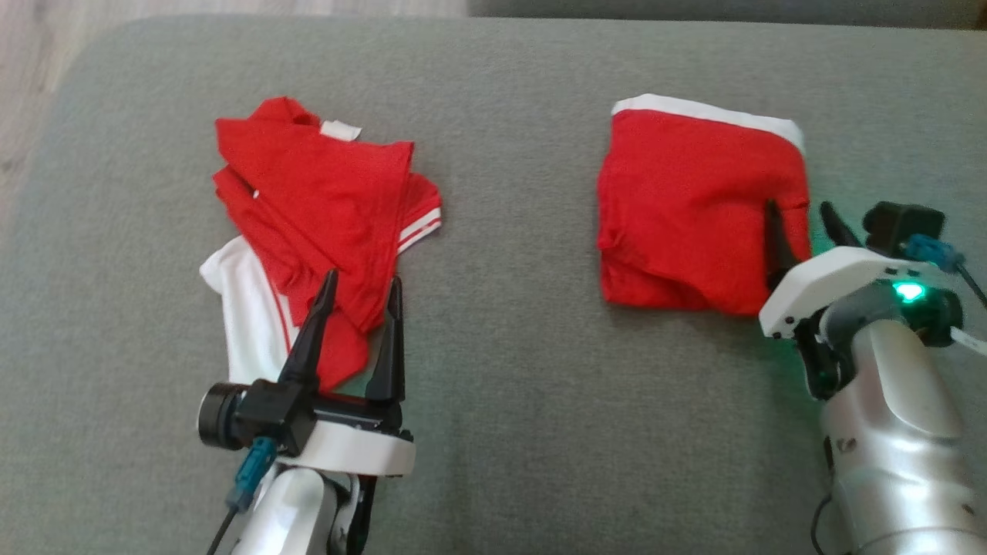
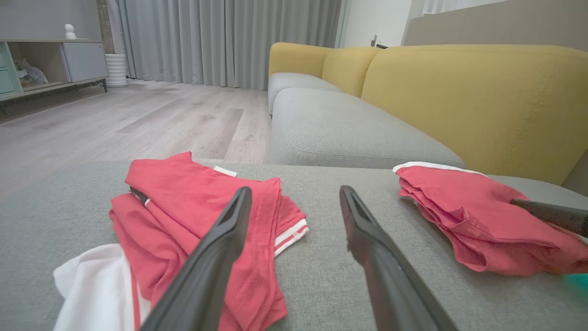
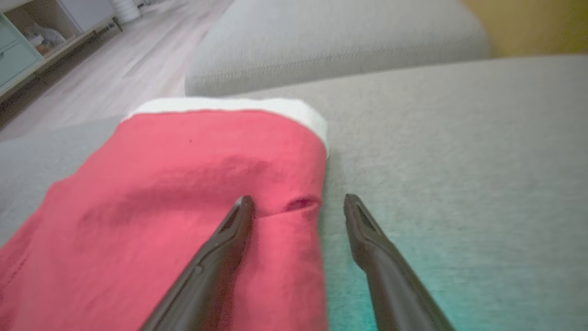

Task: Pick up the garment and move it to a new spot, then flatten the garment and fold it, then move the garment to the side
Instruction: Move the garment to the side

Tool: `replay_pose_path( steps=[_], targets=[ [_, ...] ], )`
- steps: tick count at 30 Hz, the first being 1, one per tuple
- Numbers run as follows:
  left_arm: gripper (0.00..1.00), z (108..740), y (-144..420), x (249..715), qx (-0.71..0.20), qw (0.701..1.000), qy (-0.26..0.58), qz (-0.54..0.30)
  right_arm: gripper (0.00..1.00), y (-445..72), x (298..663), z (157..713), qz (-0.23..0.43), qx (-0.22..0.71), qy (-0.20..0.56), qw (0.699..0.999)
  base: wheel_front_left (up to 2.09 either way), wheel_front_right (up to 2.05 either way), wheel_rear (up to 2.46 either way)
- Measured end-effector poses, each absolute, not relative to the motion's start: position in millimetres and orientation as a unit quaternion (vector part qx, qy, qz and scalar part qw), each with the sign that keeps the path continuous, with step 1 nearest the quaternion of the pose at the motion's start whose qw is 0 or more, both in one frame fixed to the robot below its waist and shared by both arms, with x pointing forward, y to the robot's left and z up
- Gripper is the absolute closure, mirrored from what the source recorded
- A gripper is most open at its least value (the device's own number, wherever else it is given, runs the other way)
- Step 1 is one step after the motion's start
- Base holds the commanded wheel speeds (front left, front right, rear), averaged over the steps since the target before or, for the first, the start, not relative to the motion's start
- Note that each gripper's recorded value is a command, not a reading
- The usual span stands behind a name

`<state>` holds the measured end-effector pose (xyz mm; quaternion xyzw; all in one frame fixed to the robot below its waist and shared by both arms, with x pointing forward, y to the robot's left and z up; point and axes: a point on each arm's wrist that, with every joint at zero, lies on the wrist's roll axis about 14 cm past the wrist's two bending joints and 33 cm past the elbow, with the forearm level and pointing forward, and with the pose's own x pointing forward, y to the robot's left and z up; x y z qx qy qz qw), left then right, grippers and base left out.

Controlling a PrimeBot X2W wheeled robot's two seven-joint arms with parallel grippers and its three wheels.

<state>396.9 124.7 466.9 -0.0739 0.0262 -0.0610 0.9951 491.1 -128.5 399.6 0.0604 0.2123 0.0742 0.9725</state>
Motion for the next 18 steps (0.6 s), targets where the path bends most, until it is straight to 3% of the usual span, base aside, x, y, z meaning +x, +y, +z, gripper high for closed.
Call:
replay_pose_path(
  steps=[5,6,7,18],
  targets=[
    [0.0,465,134,395,-0.07,0.996,0.029,-0.047,0.0,-110,488,370,0.101,0.048,0.282,0.953,0.0,0.0,0.0],
    [0.0,466,135,395,-0.072,0.996,0.029,-0.045,0.25,-111,488,369,0.103,0.042,0.286,0.952,0.0,0.0,0.0],
    [0.0,467,135,394,-0.072,0.996,0.027,-0.045,0.97,-112,489,370,0.104,0.038,0.288,0.951,0.0,0.0,0.0],
    [0.0,488,131,391,-0.072,0.996,-0.002,-0.049,1.0,-133,478,387,0.121,-0.053,0.266,0.955,0.0,0.0,0.0]
  ],
)
